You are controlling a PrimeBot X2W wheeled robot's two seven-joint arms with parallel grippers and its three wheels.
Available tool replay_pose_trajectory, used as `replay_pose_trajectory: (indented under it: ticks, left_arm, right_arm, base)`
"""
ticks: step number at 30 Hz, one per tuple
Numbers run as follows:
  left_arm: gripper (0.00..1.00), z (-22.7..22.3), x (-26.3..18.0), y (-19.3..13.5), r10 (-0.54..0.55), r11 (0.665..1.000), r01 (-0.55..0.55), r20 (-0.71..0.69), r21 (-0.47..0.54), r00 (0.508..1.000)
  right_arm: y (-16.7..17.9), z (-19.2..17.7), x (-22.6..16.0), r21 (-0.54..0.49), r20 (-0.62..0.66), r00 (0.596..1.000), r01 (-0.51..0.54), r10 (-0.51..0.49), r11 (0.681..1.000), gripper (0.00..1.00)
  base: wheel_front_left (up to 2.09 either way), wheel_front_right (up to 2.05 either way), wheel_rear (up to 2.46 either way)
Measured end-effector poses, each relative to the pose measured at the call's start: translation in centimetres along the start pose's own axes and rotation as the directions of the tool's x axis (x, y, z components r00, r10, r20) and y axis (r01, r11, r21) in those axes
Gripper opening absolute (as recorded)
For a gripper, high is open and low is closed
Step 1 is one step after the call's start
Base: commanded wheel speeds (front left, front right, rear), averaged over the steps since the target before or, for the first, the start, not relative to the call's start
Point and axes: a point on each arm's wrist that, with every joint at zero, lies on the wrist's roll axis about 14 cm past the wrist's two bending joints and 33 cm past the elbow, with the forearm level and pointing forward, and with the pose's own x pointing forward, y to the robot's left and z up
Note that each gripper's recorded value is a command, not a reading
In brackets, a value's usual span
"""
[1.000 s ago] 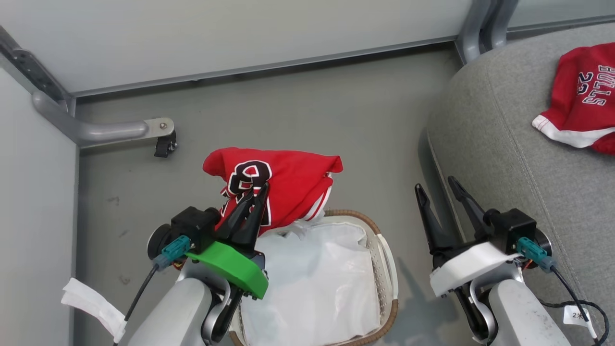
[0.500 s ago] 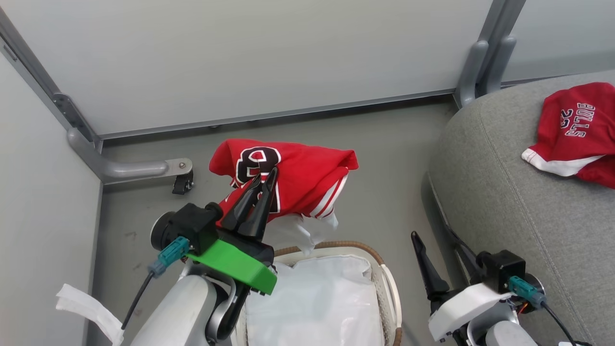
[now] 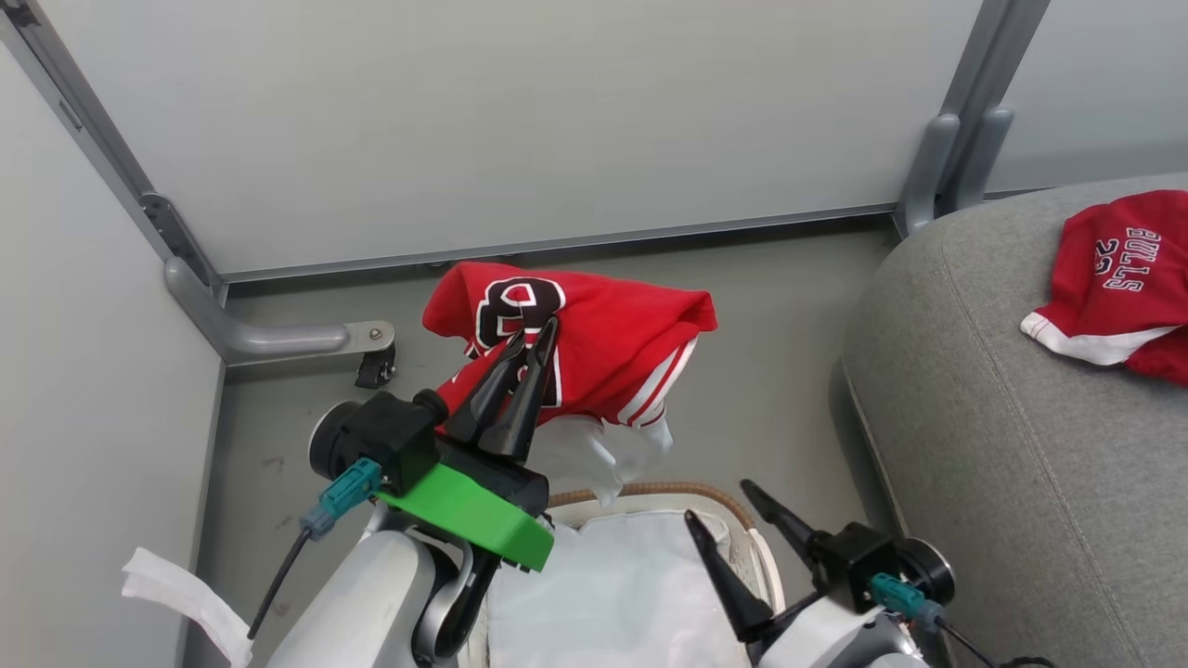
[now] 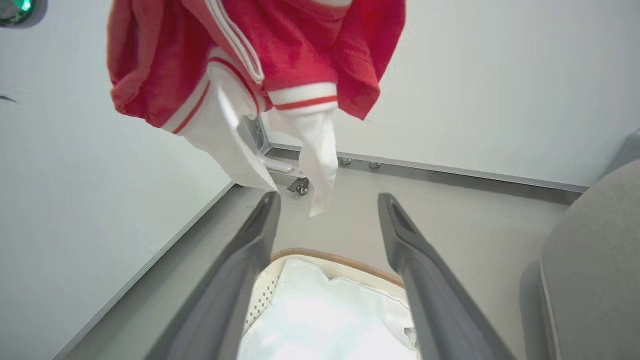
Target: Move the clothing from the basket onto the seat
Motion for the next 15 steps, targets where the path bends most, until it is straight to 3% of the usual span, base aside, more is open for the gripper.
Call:
replay_pose_trajectory:
  ticks: [7, 15]
  left_arm:
    - [0.0, -0.6, -0.1, -0.3, -0.005, 1.0, 0.005, -0.015, -0.008, 1.0]
    - [0.0, -0.7, -0.2, -0.5, -0.011, 1.0, 0.011, -0.023, -0.008, 1.0]
  right_arm:
    - [3.6, 1.2, 2.3, -0.038, 0.024, 0.989, -0.143, 0.144, 0.989, 1.0]
    - [4.8, 2.5, 4.8, -0.075, 0.044, 0.976, -0.207, 0.211, 0.975, 1.0]
  base:
    - [0.0, 0.0, 0.0]
    - [0.0, 0.0, 0.0]
